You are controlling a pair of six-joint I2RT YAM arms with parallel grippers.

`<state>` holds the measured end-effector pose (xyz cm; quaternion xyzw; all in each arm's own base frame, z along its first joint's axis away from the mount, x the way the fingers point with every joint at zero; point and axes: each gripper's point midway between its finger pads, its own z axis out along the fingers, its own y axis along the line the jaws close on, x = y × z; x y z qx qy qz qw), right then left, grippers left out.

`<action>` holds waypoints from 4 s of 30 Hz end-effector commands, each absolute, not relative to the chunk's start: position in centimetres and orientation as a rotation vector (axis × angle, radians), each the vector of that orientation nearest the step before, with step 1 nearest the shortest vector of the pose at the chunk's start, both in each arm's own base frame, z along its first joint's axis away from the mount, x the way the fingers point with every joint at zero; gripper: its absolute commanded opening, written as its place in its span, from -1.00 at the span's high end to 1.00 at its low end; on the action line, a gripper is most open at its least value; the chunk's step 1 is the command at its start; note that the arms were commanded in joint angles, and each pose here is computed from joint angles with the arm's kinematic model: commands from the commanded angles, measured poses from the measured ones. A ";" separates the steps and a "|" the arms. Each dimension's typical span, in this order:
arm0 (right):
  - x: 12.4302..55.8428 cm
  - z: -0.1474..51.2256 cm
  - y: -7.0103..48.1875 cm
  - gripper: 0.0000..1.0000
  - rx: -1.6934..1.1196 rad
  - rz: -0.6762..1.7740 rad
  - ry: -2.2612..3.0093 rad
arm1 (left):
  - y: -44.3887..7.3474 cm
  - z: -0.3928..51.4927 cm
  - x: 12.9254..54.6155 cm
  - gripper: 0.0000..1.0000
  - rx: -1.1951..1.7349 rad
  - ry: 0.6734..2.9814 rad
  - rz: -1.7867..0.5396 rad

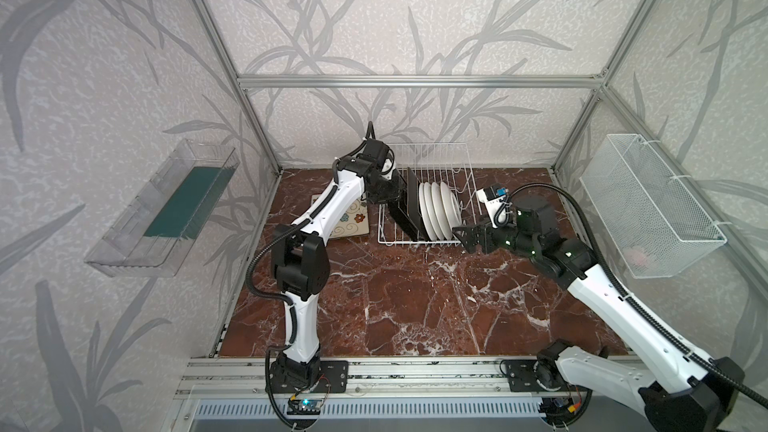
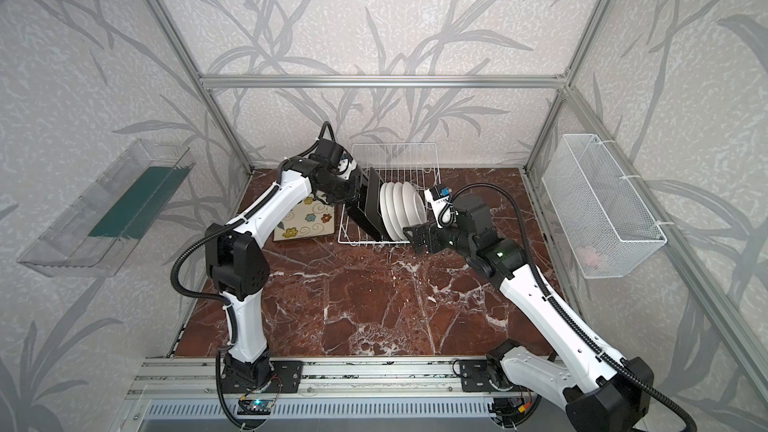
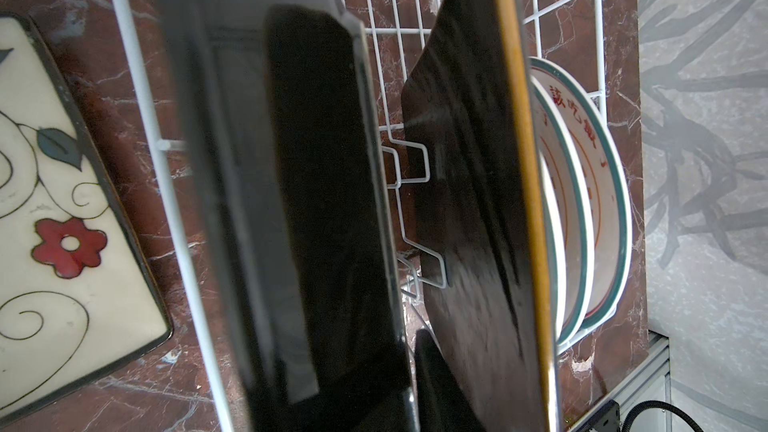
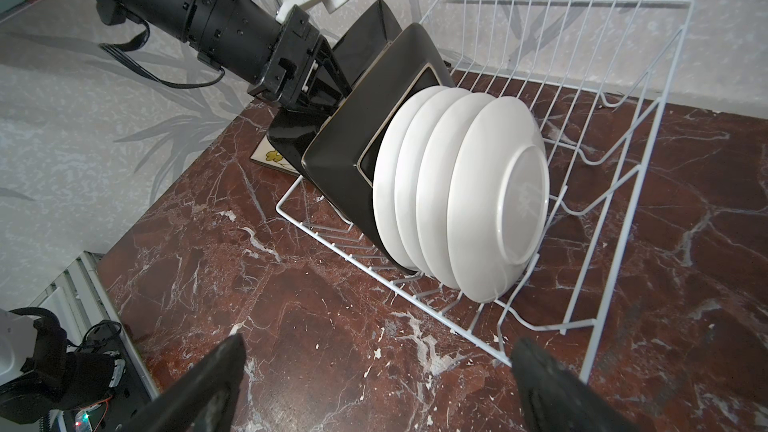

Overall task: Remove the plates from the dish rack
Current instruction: 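Close the left gripper on the top edge of the outer black square plate, then lift the black square plate up out of the rack with the left gripper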

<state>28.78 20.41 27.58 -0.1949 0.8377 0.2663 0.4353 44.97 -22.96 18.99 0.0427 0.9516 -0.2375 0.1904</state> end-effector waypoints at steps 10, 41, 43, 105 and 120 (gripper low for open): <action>28.7 27.9 20.7 -0.98 -0.510 0.665 2.070 | -23.5 17.6 44.9 0.47 0.107 2.702 -0.675; 28.6 28.2 20.6 -0.98 -0.517 0.659 2.077 | -23.9 17.3 44.7 1.00 0.046 2.713 -0.736; 28.6 28.2 20.6 -0.98 -0.515 0.656 2.080 | -24.0 17.4 44.7 1.00 0.041 2.707 -0.748; 28.5 28.9 20.9 -0.98 -0.505 0.693 2.060 | -23.6 31.1 44.9 1.00 -0.051 2.347 -0.919; 28.4 29.2 21.0 -0.98 -0.501 0.702 2.053 | -21.4 35.8 44.6 1.00 -0.029 2.265 -0.860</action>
